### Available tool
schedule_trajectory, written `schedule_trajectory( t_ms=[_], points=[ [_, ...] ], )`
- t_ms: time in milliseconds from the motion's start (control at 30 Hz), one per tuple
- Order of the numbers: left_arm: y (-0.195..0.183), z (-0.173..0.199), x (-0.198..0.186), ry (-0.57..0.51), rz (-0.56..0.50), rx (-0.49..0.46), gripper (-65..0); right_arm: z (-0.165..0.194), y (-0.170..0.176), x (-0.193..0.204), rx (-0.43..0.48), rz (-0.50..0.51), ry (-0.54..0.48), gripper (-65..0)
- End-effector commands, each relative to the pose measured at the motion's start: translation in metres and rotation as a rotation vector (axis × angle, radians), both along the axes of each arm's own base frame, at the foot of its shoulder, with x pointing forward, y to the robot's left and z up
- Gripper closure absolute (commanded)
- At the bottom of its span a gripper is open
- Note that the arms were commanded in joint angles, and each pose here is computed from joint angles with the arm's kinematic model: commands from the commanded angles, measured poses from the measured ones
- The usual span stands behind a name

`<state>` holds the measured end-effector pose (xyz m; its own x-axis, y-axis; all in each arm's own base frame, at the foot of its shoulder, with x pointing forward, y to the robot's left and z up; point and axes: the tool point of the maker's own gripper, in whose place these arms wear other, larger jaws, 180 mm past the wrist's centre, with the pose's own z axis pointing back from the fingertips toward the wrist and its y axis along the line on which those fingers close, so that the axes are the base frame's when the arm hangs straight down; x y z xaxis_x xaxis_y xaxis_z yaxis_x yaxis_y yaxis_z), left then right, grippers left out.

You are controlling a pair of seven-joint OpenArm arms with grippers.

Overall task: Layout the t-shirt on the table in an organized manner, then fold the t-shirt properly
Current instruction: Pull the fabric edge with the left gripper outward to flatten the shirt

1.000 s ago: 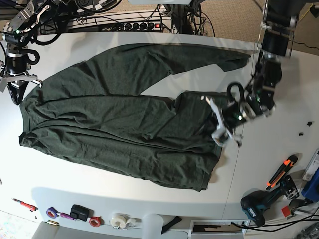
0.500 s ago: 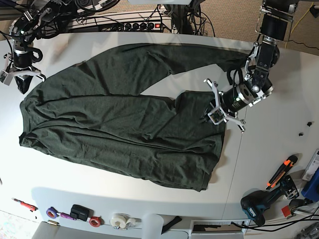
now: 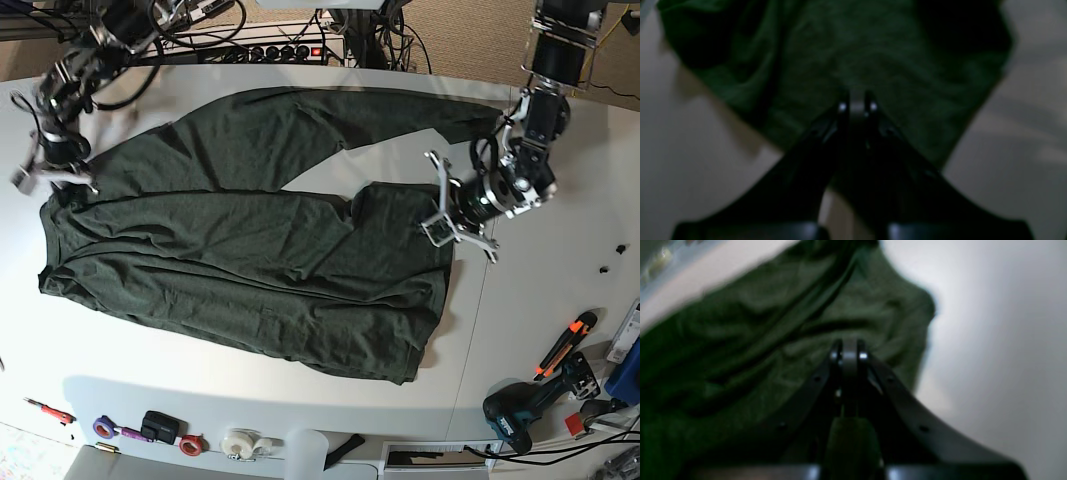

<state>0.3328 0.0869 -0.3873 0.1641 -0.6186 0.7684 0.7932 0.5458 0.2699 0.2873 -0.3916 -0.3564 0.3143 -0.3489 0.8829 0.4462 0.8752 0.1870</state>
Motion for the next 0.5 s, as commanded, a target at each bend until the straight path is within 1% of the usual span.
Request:
schedule_trajectory(
  t_ms=[0, 100, 233, 333, 467],
  points=[
    [0.0, 0.02, 0.011, -0.05, 0.0, -0.033, 0.0, 0.019, -0.009, 0.011, -0.049, 0.008, -0.045, 0.0],
    [0.001, 0.022, 0.01, -0.027, 0.014, -0.058, 0.0, 0.01, -0.011, 0.017, -0.079, 0.02, 0.021, 0.0],
    [0.0, 0.009, -0.002, 0.081, 0.0, -0.044, 0.0, -0.002, -0.023, 0.012, -0.156, -0.015, 0.137, 0.0],
    [0.001, 0.004, -0.006, 0.124, 0.014, -0.042, 0.0, -0.015, -0.031, 0.006, -0.15, -0.029, 0.191, 0.0],
    [0.008, -0.002, -0.007, 0.147, 0.033, -0.002, 0.0, -0.036, -0.042, -0.008, -0.118, -0.038, 0.273, 0.0]
  ],
)
